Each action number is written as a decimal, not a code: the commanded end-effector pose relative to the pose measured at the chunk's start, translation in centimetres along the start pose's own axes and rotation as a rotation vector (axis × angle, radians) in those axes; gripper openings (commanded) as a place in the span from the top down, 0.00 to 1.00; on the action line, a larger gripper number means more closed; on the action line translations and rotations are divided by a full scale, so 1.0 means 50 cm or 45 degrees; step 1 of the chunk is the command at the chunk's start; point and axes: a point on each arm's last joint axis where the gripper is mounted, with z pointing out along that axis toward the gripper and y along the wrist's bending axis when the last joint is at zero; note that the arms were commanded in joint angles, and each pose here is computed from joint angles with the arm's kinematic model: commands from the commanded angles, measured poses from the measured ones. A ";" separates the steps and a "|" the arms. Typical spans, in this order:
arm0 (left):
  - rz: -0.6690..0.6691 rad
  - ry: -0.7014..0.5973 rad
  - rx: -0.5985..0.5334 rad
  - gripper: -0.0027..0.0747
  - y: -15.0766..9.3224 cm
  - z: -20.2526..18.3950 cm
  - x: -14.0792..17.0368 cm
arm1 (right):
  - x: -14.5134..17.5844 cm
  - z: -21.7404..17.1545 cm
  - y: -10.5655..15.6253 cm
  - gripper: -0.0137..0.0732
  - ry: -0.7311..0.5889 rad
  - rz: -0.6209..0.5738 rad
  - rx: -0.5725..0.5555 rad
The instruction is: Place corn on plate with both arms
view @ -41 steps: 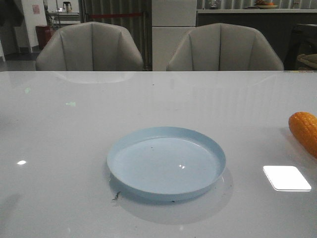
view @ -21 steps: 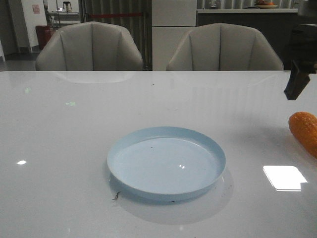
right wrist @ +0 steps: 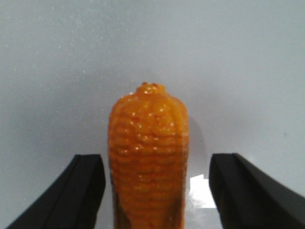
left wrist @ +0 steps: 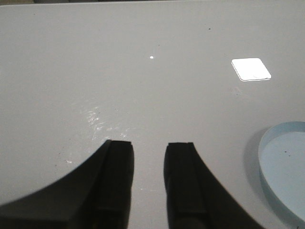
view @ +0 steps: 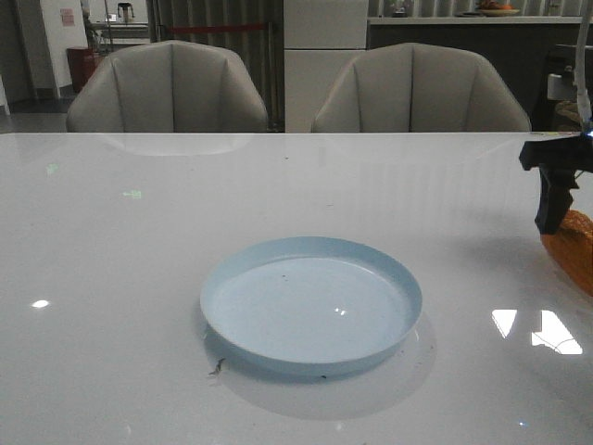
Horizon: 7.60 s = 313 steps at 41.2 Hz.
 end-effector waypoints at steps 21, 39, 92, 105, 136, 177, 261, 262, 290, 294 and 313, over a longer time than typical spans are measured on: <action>-0.027 -0.148 -0.014 0.62 0.003 -0.010 -0.033 | -0.037 -0.020 0.001 0.61 -0.101 -0.005 -0.005; -0.084 -0.153 0.002 0.62 0.001 -0.009 -0.033 | -0.138 -0.184 0.179 0.61 -0.235 -0.361 -0.135; -0.084 -0.035 0.025 0.62 -0.003 -0.008 -0.017 | 0.062 -0.149 0.533 0.23 0.049 -0.956 -0.333; -0.084 -0.032 0.026 0.62 -0.003 -0.008 -0.016 | -0.027 -0.384 0.394 0.23 -0.293 -0.705 -0.375; -0.083 0.084 0.048 0.62 -0.007 -0.008 0.000 | 0.320 -0.532 -0.010 0.23 -0.800 -0.313 -0.045; -0.083 0.084 0.048 0.85 -0.007 -0.008 0.000 | 0.411 -0.489 -0.028 0.23 -0.823 -0.303 -0.062; -0.132 -0.303 -0.249 0.85 0.014 -0.085 0.327 | 0.431 -0.477 -0.018 0.23 -0.664 -0.247 -0.166; -0.132 -0.303 -0.249 0.85 0.014 -0.085 0.327 | 0.431 -0.477 -0.018 0.23 -0.664 -0.247 -0.166; -0.131 -0.316 -0.252 0.85 0.014 -0.086 0.325 | 0.430 -0.477 -0.018 0.23 -0.661 -0.247 -0.166; -0.131 -0.316 -0.252 0.85 0.014 -0.086 0.325 | 0.430 -0.477 -0.018 0.23 -0.663 -0.247 -0.166; -0.125 -0.316 -0.234 0.84 0.012 -0.085 0.325 | 0.443 -0.554 -0.023 0.39 -1.215 -0.207 -0.241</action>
